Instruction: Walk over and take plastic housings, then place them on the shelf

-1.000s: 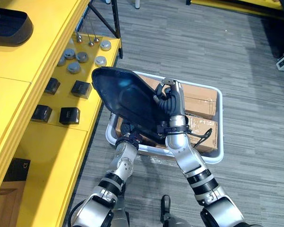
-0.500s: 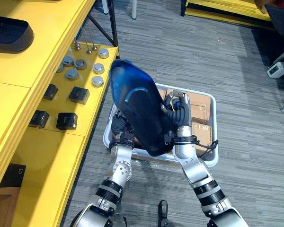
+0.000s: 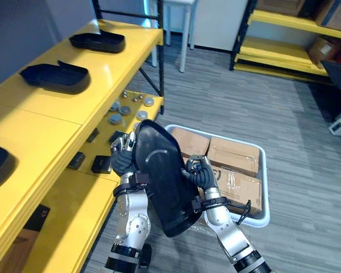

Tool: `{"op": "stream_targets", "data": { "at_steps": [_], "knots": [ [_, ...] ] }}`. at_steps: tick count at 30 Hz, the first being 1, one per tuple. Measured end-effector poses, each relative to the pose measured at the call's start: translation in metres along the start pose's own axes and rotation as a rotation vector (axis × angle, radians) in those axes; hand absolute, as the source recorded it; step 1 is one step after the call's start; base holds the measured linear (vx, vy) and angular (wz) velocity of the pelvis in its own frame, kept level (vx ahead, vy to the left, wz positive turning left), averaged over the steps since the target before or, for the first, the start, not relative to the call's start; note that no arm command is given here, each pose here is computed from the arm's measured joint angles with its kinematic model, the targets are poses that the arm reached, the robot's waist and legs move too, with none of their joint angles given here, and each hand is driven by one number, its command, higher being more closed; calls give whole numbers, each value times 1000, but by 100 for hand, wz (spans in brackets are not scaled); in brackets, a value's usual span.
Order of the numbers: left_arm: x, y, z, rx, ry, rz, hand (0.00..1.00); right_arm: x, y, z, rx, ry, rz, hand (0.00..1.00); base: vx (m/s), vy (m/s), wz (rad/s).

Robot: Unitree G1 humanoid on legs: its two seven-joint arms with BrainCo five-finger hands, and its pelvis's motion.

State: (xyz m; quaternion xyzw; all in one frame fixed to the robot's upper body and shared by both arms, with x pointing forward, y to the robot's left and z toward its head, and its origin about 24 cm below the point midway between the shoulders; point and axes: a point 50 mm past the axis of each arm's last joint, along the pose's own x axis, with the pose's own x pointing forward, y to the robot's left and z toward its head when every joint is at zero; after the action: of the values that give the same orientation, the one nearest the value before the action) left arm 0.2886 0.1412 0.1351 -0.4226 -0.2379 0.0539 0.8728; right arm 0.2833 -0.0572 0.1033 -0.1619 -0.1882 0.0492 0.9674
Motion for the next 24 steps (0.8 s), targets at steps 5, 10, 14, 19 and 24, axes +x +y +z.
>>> {"op": "stream_targets", "data": {
  "at_steps": [5,10,14,19,24],
  "knots": [
    [-9,17,-3,52,29,44,100,-4,-1,-2,6,10,-4,100,0,3,2],
    [-18,37,-12,125,92,100,0,-2,-7,0,8,1,-38,100,18,3,0],
    [-30,38,-39,195,268,52,0,0,-11,13,24,-52,-55,100,9,0,0],
    [-39,34,-57,251,375,13,0,4,-26,14,-17,-69,-120,100,20,6,-5],
    [-34,25,-66,263,397,-17,0,9,-40,14,-25,-71,-195,100,23,23,-19]
  ]
}}
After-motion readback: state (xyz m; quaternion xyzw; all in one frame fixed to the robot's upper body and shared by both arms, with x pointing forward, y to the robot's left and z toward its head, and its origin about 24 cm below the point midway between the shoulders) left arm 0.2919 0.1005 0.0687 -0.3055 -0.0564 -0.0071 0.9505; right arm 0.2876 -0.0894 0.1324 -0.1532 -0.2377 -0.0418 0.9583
